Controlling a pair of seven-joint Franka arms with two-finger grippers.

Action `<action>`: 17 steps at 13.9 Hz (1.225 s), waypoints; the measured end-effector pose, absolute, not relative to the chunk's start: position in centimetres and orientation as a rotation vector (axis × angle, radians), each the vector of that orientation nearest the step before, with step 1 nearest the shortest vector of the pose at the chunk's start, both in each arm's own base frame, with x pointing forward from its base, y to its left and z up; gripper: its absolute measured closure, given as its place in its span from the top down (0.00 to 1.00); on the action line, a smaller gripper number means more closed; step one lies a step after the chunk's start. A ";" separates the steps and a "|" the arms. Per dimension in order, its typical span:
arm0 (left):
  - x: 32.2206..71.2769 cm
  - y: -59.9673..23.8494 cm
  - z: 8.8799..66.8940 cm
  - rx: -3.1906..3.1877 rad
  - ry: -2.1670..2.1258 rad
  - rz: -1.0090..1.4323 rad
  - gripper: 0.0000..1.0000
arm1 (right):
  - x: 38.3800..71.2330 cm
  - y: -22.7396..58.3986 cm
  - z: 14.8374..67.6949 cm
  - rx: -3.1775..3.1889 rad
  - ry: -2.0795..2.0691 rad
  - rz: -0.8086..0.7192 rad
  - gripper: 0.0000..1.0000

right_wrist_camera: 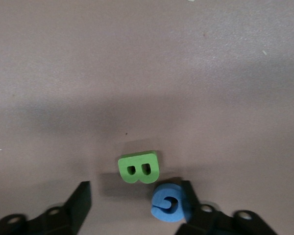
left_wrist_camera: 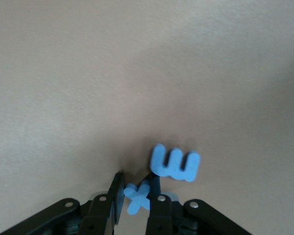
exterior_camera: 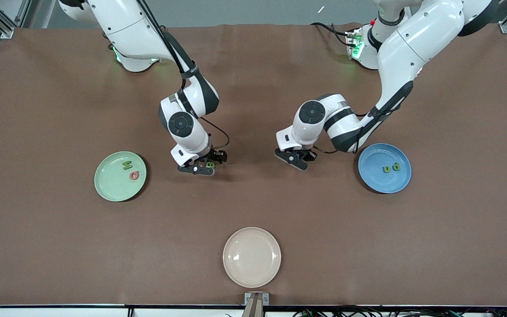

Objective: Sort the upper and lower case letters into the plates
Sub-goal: 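Grasp the x with the left gripper while the right gripper grasps the B, then drop the x in the blue plate while the right gripper drops the B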

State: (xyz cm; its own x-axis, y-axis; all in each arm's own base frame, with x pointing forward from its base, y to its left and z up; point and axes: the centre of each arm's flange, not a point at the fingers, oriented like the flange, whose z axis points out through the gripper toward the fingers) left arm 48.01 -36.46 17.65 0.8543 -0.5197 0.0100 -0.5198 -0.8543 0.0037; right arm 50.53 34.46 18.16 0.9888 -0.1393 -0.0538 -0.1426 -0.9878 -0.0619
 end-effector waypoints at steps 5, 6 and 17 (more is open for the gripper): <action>51.3 -31.5 19.3 3.033 -0.876 0.060 0.25 | 50.9 34.2 18.2 -3.064 0.226 0.056 0.74; 51.9 -30.1 20.0 3.031 -0.885 0.072 0.25 | 50.9 34.2 18.2 -3.063 0.227 0.051 0.73; 54.5 -15.7 22.9 3.007 -1.009 0.004 0.25 | 51.4 33.6 17.5 -3.074 0.218 0.018 0.52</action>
